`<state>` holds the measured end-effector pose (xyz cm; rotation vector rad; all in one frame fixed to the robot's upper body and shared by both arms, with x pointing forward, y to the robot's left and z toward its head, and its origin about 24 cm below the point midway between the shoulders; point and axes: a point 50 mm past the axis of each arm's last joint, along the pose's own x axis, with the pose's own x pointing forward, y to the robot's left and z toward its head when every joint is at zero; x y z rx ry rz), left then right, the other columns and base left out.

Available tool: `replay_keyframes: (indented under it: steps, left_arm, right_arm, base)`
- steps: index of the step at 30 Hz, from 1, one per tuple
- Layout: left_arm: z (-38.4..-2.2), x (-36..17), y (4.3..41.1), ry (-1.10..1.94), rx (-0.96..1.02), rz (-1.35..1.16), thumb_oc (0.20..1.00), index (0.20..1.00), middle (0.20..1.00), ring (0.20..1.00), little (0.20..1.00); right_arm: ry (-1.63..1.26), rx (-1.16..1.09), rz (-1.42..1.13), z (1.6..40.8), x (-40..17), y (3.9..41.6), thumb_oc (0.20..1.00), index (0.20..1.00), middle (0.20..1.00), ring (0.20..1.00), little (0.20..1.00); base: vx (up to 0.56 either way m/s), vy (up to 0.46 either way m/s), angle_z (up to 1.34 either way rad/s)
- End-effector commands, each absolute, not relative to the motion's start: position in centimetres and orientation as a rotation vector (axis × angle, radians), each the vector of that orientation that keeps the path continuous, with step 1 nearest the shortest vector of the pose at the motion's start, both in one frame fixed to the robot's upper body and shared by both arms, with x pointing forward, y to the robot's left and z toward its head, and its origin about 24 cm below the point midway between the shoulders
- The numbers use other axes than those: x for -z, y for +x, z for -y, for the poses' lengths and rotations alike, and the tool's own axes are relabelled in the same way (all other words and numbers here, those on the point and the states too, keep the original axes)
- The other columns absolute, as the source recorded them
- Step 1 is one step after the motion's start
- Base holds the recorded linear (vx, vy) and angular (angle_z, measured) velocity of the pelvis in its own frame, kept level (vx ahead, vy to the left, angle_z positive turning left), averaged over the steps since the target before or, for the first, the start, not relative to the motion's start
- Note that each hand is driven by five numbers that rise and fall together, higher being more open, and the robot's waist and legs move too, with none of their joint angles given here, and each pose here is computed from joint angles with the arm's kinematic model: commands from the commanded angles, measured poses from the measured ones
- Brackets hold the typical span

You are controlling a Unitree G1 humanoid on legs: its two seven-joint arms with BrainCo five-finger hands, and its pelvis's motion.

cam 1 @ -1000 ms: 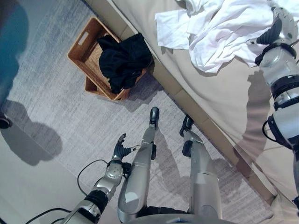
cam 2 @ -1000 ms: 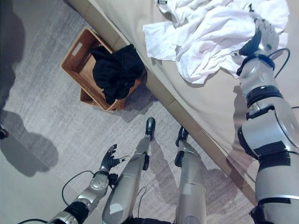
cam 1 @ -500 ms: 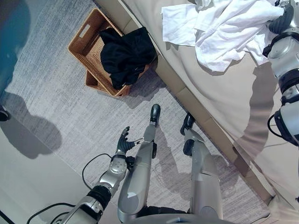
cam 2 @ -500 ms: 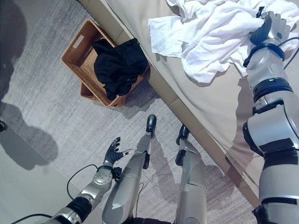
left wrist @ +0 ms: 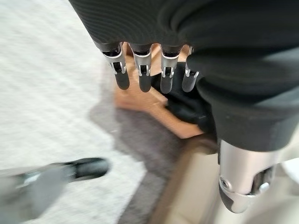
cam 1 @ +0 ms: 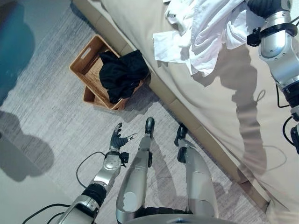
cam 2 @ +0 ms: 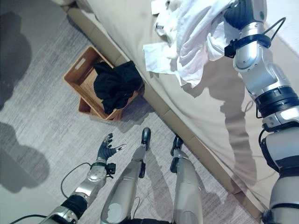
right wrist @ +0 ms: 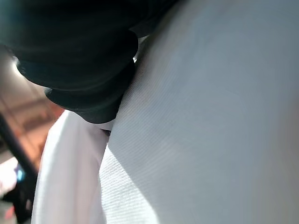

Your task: Pick up clothes into the bucket

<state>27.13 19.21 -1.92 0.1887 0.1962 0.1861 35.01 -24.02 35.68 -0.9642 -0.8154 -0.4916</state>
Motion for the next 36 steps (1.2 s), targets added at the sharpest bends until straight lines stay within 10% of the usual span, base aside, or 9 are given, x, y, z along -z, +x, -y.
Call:
replay_keyframes:
  steps: [1,19,36]
  left_arm:
    - [-21.0,0.1,26.4,0.172,-0.203,-0.086,1.0,1.0,1.0,1.0,1.0]
    - [-18.1,-15.0,28.6,0.251,0.264,0.425,1.0,1.0,1.0,1.0,1.0]
    - [-8.9,-17.8,32.0,0.401,0.577,0.492,1.0,1.0,1.0,1.0,1.0]
  right_arm:
    - [-0.874,0.557,1.02,24.6,-38.8,31.9,0.2,0.2,0.2,0.2,0.2]
    - [-0.824,0.052,0.734,23.1,-31.3,32.1,0.2,0.2,0.2,0.2,0.2]
    - [-0.782,-0.567,0.738,11.4,-29.0,31.6,0.2,0.2,0.2,0.2,0.2]
  base:
    - [0.08,0.035,-0.33]
    - [0.1,-0.005,-0.14]
    - [0.0,-0.074,-0.09]
